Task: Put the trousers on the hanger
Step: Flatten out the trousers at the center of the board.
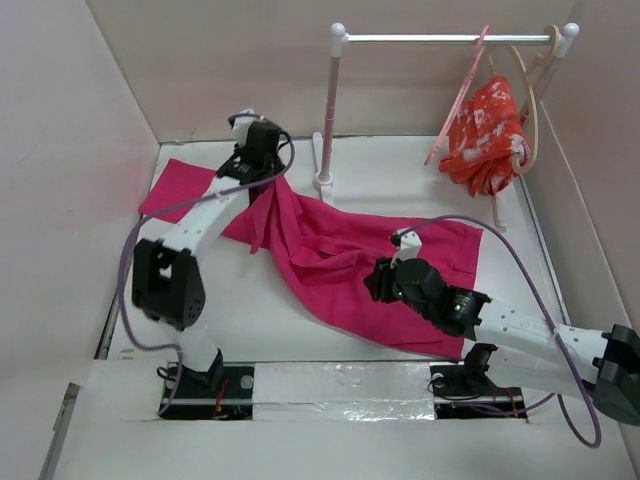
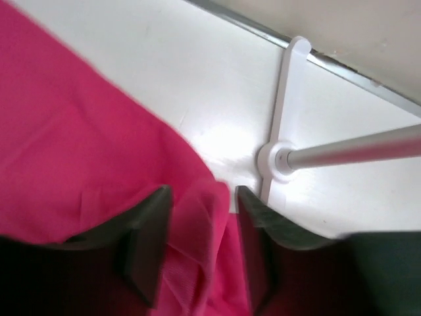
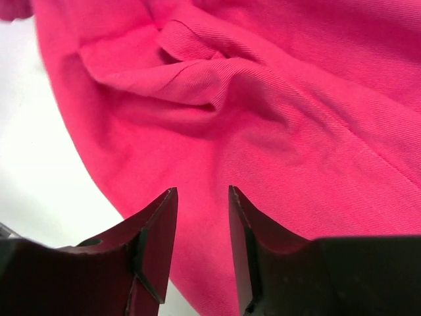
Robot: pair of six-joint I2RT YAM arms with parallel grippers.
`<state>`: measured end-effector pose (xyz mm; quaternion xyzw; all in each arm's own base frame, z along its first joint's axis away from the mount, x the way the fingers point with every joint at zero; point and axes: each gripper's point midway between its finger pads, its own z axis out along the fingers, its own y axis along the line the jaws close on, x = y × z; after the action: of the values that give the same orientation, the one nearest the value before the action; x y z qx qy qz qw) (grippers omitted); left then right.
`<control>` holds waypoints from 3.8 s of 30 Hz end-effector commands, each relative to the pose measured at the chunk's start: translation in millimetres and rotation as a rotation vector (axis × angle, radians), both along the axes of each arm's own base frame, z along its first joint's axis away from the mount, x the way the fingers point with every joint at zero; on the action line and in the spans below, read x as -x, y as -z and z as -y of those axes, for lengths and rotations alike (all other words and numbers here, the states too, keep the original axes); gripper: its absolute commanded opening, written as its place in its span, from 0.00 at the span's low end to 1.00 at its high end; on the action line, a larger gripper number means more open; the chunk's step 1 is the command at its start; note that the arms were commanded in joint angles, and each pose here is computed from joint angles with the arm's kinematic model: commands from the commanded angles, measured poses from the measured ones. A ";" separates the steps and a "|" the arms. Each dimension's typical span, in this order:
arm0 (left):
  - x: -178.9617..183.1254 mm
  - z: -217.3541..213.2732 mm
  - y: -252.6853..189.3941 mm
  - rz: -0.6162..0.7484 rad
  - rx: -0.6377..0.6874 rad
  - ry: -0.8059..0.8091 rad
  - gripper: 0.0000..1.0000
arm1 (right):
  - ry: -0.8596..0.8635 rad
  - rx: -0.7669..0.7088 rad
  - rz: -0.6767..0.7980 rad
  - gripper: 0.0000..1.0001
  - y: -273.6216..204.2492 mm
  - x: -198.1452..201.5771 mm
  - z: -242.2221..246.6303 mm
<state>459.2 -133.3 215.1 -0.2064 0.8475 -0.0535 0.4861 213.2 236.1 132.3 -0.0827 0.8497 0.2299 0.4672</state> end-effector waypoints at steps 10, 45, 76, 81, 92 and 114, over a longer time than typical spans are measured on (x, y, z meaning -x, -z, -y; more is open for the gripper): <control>39.7 -23.9 -15.2 0.121 0.026 -0.071 0.85 | -0.064 -0.075 0.032 0.52 -12.0 10.9 -14.2; 148.1 -42.4 150.2 -0.027 0.101 -0.045 0.15 | -0.073 -0.067 0.040 0.47 -9.3 11.5 -19.6; 219.7 -154.1 -174.1 0.294 -0.229 -0.291 0.00 | -0.013 -0.087 0.122 0.41 -50.2 9.9 18.3; 201.1 -157.7 -124.8 0.228 -0.318 -0.331 0.00 | 0.015 -0.088 0.140 0.41 -53.4 5.0 30.4; 100.9 -231.9 -11.2 0.000 -0.172 -0.482 0.00 | -0.018 -0.088 0.113 0.42 -47.8 0.6 21.7; 53.4 -278.7 45.2 -0.138 -0.129 -0.607 0.61 | -0.084 -0.103 0.124 0.43 -44.1 -1.2 1.3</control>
<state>414.6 160.8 148.3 -0.3964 0.8006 0.2091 0.3977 208.1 226.2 156.0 -0.1093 0.8220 0.2699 0.4894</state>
